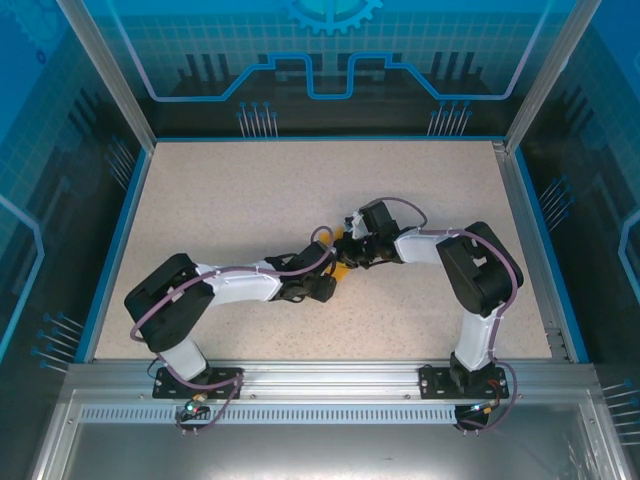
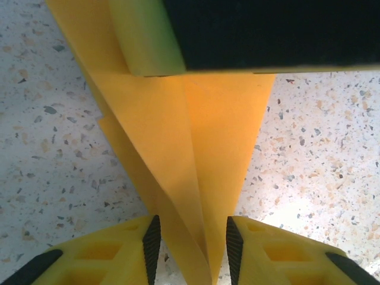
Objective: Fold a paper plane with a square sheet of paper (pick it up from the middle)
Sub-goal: Fourth fold the wing at the center of the table.
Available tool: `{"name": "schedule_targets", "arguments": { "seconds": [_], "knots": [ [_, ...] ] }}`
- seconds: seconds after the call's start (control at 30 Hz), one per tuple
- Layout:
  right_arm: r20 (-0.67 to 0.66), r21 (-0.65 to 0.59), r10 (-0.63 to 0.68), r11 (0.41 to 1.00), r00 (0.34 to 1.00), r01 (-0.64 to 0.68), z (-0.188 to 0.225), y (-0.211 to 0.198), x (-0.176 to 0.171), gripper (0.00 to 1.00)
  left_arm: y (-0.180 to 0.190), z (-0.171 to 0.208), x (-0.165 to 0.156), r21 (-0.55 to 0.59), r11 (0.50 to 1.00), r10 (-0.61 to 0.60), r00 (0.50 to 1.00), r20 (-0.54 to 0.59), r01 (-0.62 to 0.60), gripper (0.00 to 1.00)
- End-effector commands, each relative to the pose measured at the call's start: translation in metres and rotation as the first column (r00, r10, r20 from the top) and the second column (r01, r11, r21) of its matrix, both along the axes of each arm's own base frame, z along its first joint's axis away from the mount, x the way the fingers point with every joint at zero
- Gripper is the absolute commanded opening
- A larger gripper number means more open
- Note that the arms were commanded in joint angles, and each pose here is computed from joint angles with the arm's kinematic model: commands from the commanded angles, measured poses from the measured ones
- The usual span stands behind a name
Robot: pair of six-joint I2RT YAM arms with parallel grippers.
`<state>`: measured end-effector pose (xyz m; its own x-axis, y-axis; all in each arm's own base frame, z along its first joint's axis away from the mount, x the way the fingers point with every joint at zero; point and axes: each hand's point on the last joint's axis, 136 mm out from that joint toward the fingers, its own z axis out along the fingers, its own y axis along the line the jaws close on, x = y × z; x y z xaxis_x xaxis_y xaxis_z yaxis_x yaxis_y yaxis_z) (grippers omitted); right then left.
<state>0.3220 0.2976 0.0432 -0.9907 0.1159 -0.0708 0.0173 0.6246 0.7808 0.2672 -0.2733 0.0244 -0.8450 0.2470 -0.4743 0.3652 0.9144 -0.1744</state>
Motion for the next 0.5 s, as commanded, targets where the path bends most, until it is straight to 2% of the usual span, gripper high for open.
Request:
{"name": "schedule_targets", "arguments": {
  "seconds": [0.0, 0.47],
  "knots": [
    [0.002, 0.007, 0.011, 1.000, 1.000, -0.011, 0.0015, 0.0065, 0.0010, 0.18, -0.0043, 0.0026, 0.0035, 0.027, 0.999, -0.018, 1.000, 0.017, 0.017, 0.34],
    [-0.005, -0.009, 0.010, 1.000, 1.000, -0.010, -0.0011, 0.0037, -0.0014, 0.19, -0.0030, 0.0030, 0.0011, 0.013, 1.000, -0.009, 1.000, 0.020, 0.008, 0.11]
  ]
}}
